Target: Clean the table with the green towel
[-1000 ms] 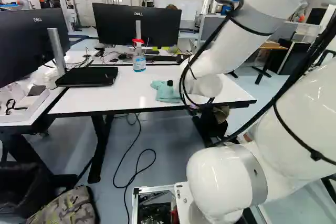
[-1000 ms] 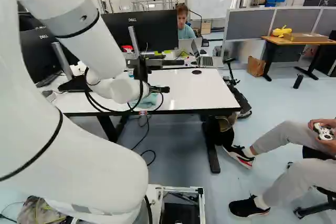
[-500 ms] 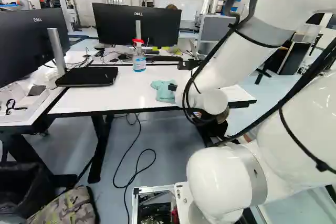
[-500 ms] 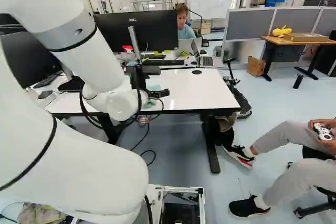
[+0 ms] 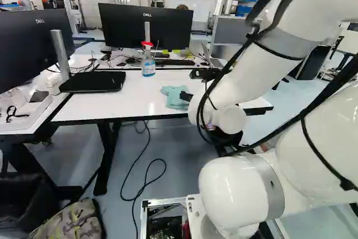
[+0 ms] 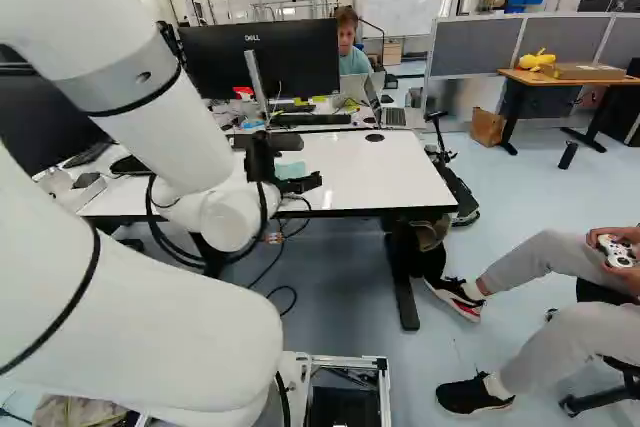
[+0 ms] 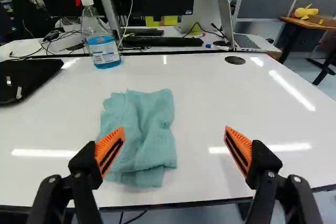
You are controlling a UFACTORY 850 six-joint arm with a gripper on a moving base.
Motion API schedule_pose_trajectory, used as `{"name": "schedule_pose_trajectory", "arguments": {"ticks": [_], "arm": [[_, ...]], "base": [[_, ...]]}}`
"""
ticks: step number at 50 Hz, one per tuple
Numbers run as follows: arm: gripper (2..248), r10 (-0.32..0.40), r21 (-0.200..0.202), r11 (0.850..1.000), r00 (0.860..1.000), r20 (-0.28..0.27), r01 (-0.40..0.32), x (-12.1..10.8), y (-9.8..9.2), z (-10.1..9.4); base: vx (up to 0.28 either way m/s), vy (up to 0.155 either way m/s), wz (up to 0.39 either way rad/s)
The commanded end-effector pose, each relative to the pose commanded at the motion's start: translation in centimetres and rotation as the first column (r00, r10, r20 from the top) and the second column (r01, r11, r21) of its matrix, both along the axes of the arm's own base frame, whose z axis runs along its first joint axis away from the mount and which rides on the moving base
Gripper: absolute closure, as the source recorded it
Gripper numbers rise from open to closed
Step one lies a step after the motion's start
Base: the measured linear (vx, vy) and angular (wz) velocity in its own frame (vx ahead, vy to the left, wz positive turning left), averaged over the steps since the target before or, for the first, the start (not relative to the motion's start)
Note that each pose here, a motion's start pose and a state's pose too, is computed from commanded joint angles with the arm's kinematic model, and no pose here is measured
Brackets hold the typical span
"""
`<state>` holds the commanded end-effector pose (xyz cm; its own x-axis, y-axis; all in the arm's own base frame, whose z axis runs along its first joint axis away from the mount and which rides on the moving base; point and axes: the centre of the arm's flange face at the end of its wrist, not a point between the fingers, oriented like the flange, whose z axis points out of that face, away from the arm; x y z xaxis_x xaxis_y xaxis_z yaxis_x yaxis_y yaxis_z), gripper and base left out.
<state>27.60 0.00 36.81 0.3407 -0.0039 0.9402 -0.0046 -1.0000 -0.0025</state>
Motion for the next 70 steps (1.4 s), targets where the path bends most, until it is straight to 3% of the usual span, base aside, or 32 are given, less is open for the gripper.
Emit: {"name": "schedule_pose_trajectory", "arguments": {"ticks": [70], "arm": [[3, 0.005, -0.003, 1.000, 1.000, 0.016, -0.005, -0.57, 0.00, -0.25]], "base": [[0.000, 0.000, 0.000]]}}
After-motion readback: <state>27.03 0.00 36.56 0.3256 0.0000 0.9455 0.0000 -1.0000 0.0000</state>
